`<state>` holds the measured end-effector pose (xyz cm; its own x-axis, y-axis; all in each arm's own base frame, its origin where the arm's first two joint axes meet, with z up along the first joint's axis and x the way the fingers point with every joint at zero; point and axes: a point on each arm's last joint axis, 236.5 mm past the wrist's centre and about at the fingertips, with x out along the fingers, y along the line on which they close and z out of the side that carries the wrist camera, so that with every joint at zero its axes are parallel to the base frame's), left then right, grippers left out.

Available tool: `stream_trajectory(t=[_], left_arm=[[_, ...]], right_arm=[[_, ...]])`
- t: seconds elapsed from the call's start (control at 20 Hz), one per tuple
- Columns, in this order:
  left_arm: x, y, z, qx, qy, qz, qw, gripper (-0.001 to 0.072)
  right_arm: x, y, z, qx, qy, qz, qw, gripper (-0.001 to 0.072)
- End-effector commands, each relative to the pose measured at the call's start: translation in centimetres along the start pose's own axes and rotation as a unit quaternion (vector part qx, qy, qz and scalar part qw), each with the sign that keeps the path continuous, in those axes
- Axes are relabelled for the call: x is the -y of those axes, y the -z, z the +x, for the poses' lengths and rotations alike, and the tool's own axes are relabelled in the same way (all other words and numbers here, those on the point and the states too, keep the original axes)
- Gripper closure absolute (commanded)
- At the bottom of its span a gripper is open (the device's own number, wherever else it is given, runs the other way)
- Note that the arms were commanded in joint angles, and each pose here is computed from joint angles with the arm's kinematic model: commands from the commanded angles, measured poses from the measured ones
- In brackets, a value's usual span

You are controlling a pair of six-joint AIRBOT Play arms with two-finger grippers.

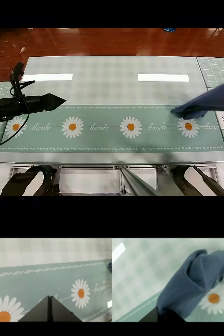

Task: Fold the shirts.

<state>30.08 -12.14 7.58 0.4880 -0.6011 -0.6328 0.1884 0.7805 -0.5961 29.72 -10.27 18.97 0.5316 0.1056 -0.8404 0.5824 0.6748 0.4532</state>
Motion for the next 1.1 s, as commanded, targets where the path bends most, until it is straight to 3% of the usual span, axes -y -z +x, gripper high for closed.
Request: stream_trajectory(t=[0.0, 0.25, 0.45, 0.5, 0.6, 0.7, 0.85, 0.9, 0.95, 1.05], left_arm=[[0.0, 0.0, 0.0, 0.000, 0.000, 0.005, 1.000, 0.0693], [0.9, 0.7, 0.7, -0.016, 0.010, 0.015, 1.000, 0.0693], [1.5, 1.6, 1.6, -0.036, 0.018, 0.020, 0.999, 0.0693], [1.4, 1.6, 1.6, -0.037, 0.018, 0.020, 0.999, 0.0693], [1.4, 1.6, 1.7, -0.037, 0.018, 0.020, 0.999, 0.0693], [1.2, 1.2, 1.7, -0.028, 0.014, 0.019, 0.999, 0.0693], [-0.2, -2.2, 1.9, 0.031, -0.015, 0.021, 0.999, 0.0693], [-0.5, -4.0, 1.6, 0.048, -0.027, 0.031, 0.998, 0.0693], [-0.1, -6.3, 1.1, 0.065, -0.030, 0.042, 0.997, 0.0693], [1.9, -12.3, -1.1, 0.111, -0.025, 0.071, 0.991, 0.0693]], right_arm=[[7.3, 2.7, -0.9, -0.008, 0.064, 0.101, 0.993, 0.0688], [17.5, 7.8, -3.3, -0.034, 0.185, 0.211, 0.959, 0.0686], [24.0, 12.6, -4.7, -0.058, 0.269, 0.303, 0.912, 0.0685], [25.0, 13.2, -4.7, -0.060, 0.286, 0.316, 0.903, 0.0643], [27.7, 14.8, -5.5, -0.075, 0.346, 0.321, 0.878, 0.0293], [28.7, 14.8, -5.3, -0.074, 0.360, 0.326, 0.871, 0.0299], [28.0, 10.8, -2.5, -0.019, 0.295, 0.313, 0.902, 0.0315], [26.4, 7.7, -0.9, 0.023, 0.234, 0.300, 0.925, 0.0385], [23.8, 4.1, 0.3, 0.072, 0.157, 0.277, 0.945, 0.0504], [15.2, -3.8, 0.8, 0.181, -0.013, 0.172, 0.968, 0.0684]])
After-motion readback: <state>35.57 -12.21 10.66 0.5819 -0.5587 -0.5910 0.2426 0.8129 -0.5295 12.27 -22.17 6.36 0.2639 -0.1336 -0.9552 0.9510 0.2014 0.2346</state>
